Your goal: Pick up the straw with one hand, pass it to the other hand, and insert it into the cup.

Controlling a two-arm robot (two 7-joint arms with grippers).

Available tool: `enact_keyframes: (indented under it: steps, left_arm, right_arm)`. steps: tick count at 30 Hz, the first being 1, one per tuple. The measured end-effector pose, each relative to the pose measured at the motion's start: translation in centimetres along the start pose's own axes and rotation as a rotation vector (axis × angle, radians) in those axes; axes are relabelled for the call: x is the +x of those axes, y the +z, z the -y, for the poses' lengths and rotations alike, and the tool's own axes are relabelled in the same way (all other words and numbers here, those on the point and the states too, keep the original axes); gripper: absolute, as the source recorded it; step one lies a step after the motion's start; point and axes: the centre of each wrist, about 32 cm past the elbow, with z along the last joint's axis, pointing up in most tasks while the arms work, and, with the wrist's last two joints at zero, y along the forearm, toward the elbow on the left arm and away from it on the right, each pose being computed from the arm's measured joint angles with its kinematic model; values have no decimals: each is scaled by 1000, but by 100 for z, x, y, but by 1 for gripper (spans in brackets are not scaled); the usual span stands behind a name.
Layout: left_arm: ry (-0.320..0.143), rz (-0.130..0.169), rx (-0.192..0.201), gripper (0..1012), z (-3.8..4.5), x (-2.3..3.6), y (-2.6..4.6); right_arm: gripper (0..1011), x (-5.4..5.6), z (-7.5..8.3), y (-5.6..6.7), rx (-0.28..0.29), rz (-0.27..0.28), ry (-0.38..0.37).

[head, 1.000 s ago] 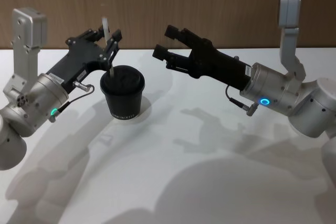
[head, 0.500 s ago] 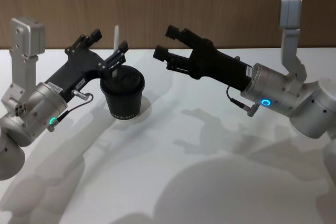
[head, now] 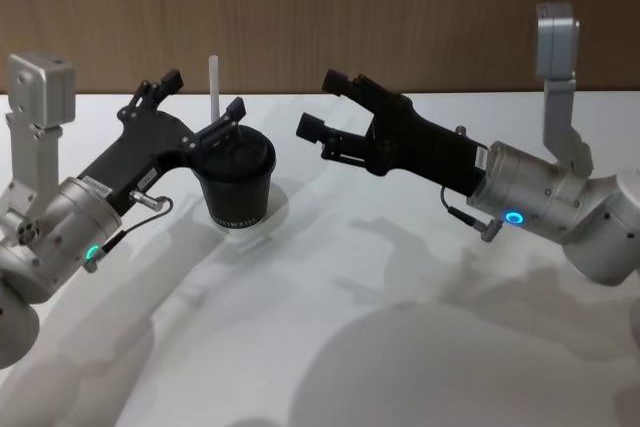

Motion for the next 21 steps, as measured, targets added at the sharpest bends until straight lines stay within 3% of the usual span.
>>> enact_keyframes:
  steps: [21]
  left_arm:
    - [18, -24, -25, 1003, -269, -125, -16]
  right_arm:
    - [1001, -107, 74, -45, -24, 9, -17]
